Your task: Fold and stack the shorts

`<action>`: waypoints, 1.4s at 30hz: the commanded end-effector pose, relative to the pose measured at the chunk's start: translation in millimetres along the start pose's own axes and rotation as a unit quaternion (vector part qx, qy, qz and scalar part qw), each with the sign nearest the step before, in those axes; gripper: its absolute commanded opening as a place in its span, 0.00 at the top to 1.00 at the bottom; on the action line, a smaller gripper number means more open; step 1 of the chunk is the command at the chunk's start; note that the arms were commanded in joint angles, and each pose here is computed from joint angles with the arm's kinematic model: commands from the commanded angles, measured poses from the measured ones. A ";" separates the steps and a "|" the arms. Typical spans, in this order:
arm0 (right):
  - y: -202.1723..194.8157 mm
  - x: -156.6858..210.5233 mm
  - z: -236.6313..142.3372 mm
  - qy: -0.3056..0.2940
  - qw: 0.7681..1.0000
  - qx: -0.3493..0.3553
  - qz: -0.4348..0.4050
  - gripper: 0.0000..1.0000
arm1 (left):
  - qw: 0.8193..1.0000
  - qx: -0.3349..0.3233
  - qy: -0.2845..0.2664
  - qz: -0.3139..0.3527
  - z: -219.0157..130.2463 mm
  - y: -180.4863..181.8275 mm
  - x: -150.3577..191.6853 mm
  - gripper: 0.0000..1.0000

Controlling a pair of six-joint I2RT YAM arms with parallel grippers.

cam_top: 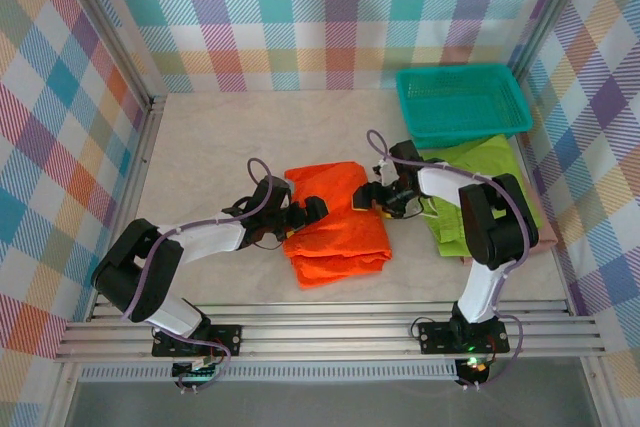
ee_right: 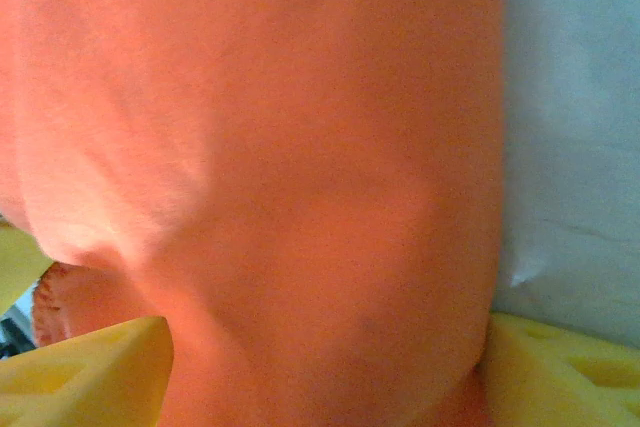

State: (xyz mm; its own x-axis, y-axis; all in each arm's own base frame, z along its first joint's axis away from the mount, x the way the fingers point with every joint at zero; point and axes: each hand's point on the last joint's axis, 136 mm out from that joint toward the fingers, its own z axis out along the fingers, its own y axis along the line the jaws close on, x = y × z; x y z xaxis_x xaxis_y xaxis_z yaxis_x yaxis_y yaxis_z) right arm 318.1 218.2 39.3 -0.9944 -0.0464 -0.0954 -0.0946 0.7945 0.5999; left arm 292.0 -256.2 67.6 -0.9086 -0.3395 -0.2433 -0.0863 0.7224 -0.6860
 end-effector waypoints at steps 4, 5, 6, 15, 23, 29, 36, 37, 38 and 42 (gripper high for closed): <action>14.8 5.7 16.2 0.024 0.999 -0.025 -0.003 0.29 | 0.996 -0.073 0.039 -0.032 9.0 48.3 24.3 0.00; 15.0 5.8 17.3 0.026 0.999 -0.025 -0.002 0.32 | 0.996 -0.074 0.039 -0.032 8.9 48.8 24.2 0.00; 14.4 5.4 17.8 0.025 0.999 -0.024 -0.002 0.35 | 0.996 -0.073 0.038 -0.032 8.8 48.2 23.7 0.00; 8.1 7.9 19.9 0.033 0.999 0.028 -0.028 0.81 | 0.998 -0.052 0.013 -0.037 -0.1 34.0 13.0 0.00; 12.8 -0.7 -6.5 0.005 0.991 0.107 -0.074 1.00 | 0.998 -0.005 -0.052 -0.022 -44.7 -9.1 -17.1 0.00; 22.3 -4.3 -52.6 -0.021 0.980 0.167 -0.104 1.00 | 0.996 0.004 -0.091 -0.015 -80.4 -13.7 -29.1 0.00; 23.1 -0.1 -116.2 -0.033 0.959 0.255 -0.119 1.00 | 0.995 0.016 -0.094 -0.028 -84.3 -9.6 -29.0 0.00; 21.7 0.7 -123.6 -0.031 0.955 0.269 -0.120 1.00 | 0.995 0.017 -0.093 -0.031 -83.0 -8.2 -28.7 0.00; 20.3 1.0 -131.4 -0.031 0.951 0.284 -0.121 1.00 | 0.995 0.020 -0.092 -0.033 -82.1 -8.9 -28.4 0.00; 12.0 7.1 -155.4 -0.017 0.934 0.335 -0.119 1.00 | 0.995 0.028 -0.086 -0.035 -78.3 -10.4 -27.1 0.00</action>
State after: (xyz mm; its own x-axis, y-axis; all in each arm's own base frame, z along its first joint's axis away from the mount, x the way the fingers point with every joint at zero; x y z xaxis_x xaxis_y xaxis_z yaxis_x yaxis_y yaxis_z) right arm 321.2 163.8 158.6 -0.9368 -0.2230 -0.2695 -0.2483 0.9666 0.0633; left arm 284.8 -205.8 135.8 -0.8146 -0.4848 -0.3184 -0.1184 0.6763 -0.7270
